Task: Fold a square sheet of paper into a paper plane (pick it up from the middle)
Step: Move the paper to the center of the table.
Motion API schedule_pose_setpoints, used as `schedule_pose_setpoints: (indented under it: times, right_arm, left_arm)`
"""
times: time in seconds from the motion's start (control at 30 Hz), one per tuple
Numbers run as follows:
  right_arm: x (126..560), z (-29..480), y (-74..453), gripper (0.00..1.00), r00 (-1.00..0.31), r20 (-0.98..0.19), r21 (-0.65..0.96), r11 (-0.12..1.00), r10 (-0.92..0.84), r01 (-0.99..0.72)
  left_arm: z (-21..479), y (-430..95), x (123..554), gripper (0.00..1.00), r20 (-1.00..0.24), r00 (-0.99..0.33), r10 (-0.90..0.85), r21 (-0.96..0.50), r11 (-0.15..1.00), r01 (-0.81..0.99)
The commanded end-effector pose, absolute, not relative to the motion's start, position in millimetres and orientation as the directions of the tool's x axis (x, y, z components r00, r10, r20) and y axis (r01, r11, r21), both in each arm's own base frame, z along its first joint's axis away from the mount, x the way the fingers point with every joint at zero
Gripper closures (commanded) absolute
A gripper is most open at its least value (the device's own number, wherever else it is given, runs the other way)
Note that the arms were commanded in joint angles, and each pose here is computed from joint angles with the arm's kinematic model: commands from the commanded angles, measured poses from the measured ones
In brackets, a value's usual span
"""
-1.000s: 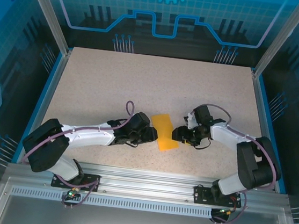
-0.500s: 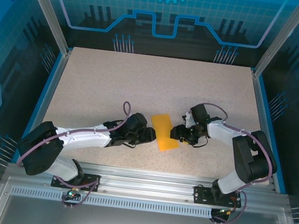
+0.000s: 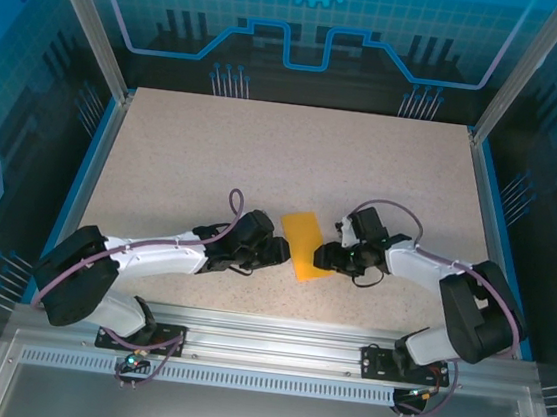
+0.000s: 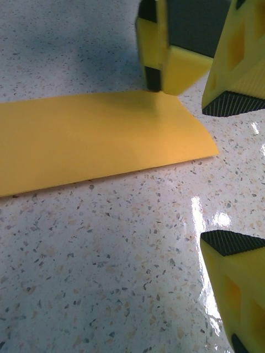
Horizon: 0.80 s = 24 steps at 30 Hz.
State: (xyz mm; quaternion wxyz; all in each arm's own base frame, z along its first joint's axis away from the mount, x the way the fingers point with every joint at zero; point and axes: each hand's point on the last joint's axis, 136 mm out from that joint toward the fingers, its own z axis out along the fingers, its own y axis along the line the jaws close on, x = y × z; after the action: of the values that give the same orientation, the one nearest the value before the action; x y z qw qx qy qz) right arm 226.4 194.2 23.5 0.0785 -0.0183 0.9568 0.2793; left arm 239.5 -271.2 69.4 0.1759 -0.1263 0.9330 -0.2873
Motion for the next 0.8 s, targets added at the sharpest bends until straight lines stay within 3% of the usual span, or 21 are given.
schedule_pose_setpoints:
  times: [0.0, 0.2, 0.37, 0.5, 0.77]
  right_arm:
    - [196, 21, 196, 0.41, -0.997, -0.075, 0.537, 0.843, 0.010, -0.032]
    - [188, 43, 204, 0.40, -0.994, -0.106, 0.604, 0.794, -0.001, -0.065]
    - [198, 54, 191, 0.40, -0.987, -0.163, 0.558, 0.825, -0.003, -0.095]
    - [207, 48, 182, 0.46, -0.992, -0.124, 0.565, 0.824, 0.027, -0.048]
    - [212, 45, 186, 0.46, -0.990, -0.135, 0.581, 0.812, 0.026, -0.058]
  left_arm:
    - [66, -267, 242, 0.40, -0.248, -0.903, -0.351, -0.560, 0.812, -0.163]
    - [68, -271, 244, 0.42, -0.246, -0.904, -0.348, -0.566, 0.809, -0.157]
    - [70, -287, 249, 0.49, -0.233, -0.921, -0.312, -0.582, 0.804, -0.125]
    - [64, -298, 257, 0.51, -0.211, -0.927, -0.310, -0.588, 0.798, -0.133]
    - [48, -307, 287, 0.51, -0.153, -0.935, -0.320, -0.609, 0.776, -0.166]
